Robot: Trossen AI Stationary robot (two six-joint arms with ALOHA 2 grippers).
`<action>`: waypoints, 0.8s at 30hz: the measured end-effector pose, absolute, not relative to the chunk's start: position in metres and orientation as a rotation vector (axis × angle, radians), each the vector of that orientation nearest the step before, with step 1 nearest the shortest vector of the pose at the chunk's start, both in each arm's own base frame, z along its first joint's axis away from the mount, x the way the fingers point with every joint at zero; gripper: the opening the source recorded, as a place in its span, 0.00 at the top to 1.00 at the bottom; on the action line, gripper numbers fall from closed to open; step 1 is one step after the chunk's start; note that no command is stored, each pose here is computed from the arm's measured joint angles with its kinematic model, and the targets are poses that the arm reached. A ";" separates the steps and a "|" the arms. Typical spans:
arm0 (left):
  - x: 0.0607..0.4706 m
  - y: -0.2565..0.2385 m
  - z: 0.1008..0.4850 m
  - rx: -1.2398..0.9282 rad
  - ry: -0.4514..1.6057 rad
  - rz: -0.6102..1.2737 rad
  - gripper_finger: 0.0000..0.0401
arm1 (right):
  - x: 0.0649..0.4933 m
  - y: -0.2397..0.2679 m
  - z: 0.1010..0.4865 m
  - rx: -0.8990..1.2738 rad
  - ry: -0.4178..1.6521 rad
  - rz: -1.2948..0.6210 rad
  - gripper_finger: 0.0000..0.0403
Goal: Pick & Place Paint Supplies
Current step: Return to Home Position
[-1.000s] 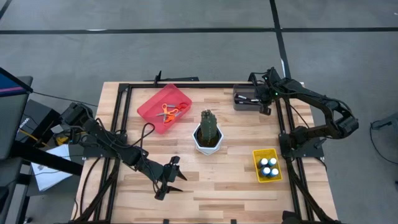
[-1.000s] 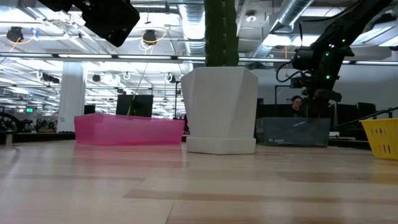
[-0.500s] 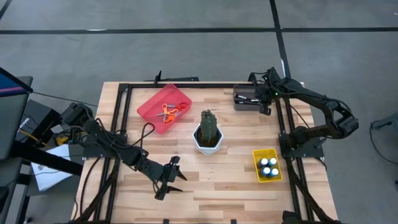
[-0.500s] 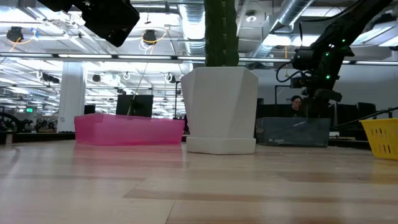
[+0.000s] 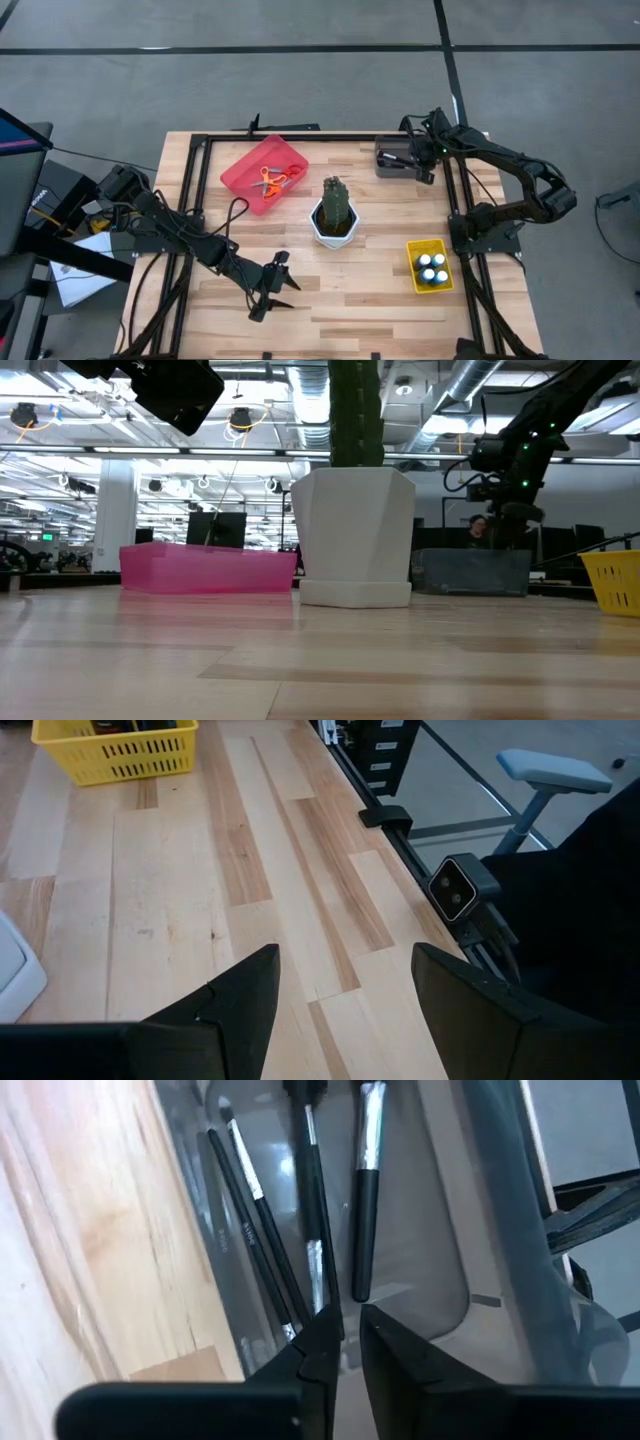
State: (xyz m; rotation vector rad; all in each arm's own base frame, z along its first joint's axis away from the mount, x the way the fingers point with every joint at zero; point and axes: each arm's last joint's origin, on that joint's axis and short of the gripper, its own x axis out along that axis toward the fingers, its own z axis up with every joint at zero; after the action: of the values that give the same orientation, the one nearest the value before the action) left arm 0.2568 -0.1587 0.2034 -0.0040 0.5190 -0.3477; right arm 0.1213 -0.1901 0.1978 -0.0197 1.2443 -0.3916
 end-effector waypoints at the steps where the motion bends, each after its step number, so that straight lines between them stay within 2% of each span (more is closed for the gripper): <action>1: 0.257 -0.159 0.203 -0.005 0.520 -0.350 0.45 | 0.122 -0.190 0.198 -0.014 1.239 -0.400 0.90; 10: 0.257 -0.159 0.203 -0.004 0.519 -0.350 0.45 | 0.124 -0.194 0.201 -0.027 1.209 -0.428 0.86; 15: 0.257 -0.159 0.203 -0.004 0.520 -0.349 0.45 | 0.125 -0.194 0.215 -0.026 1.163 -0.436 0.86; 21: 0.257 -0.158 0.203 0.055 0.508 -0.357 0.45 | 0.123 -0.183 0.240 -0.044 1.008 -0.407 0.86; 24: 0.258 -0.157 0.204 0.098 0.489 -0.289 0.45 | 0.120 -0.175 0.258 -0.040 0.898 -0.411 0.86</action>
State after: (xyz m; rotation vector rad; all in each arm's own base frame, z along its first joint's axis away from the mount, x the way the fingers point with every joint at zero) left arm 0.2577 -0.1566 0.2037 0.0976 0.4893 -0.2886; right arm 0.1195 -0.1751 0.2579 -0.0401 0.8985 -0.4111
